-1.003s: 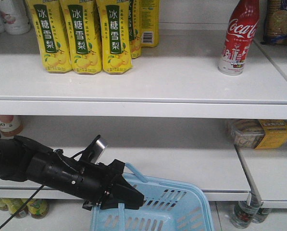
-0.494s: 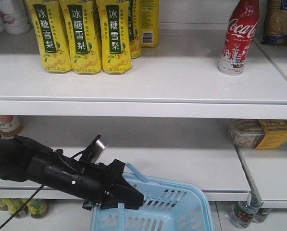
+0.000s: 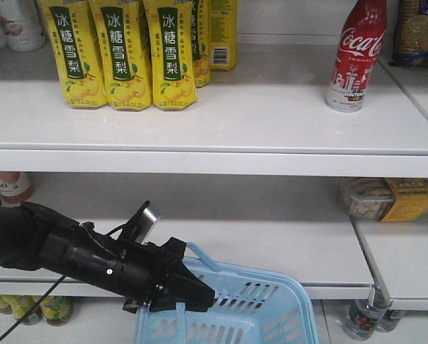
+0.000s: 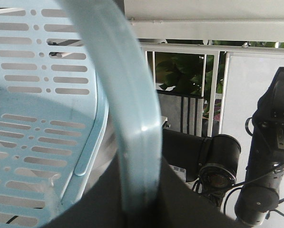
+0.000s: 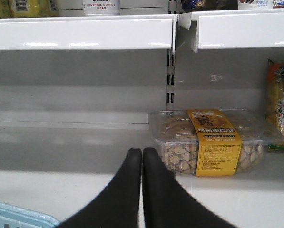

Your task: Place coke in basket with both arms

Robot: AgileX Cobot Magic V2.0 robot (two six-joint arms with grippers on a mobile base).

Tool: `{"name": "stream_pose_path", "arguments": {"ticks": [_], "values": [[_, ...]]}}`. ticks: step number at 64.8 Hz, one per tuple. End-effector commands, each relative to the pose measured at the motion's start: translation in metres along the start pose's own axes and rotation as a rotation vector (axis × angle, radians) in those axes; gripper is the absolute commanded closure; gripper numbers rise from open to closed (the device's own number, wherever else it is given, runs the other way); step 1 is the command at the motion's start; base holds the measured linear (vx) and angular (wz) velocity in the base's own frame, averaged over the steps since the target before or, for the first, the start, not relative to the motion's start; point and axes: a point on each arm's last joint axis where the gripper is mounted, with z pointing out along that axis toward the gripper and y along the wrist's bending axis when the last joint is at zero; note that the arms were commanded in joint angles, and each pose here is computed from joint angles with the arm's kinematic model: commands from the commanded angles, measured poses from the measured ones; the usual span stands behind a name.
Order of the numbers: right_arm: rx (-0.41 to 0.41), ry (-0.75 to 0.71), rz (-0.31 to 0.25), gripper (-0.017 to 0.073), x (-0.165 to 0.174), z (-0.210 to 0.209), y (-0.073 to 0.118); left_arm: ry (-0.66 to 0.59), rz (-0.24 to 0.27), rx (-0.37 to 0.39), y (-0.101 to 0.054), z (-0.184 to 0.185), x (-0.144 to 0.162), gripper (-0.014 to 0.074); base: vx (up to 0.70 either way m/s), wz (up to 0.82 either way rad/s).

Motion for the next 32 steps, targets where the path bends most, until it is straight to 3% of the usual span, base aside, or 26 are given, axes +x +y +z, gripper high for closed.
{"name": "stream_pose_path", "arguments": {"ticks": [1,5,10,14,32], "values": [[0.001,-0.100,-0.039,0.0569,-0.007,-0.001,0.000,-0.027,0.048,0.112,-0.027,-0.007,0.000,0.0599,0.00,0.00],[0.000,-0.106,-0.028,0.0569,-0.008,-0.001,0.000,-0.027,0.048,0.112,-0.027,-0.007,0.000,0.0599,0.00,0.00],[-0.010,-0.112,0.111,0.0569,-0.010,-0.001,0.000,-0.027,0.048,0.112,-0.027,-0.007,0.000,0.0599,0.00,0.00],[-0.013,-0.108,0.152,0.0569,-0.012,-0.002,0.000,-0.027,0.048,0.112,-0.027,-0.007,0.000,0.0599,0.00,0.00],[-0.016,-0.152,0.091,0.0569,-0.064,-0.011,0.002,-0.027,0.048,0.112,-0.027,-0.007,0.000,0.0599,0.00,0.00]]}}
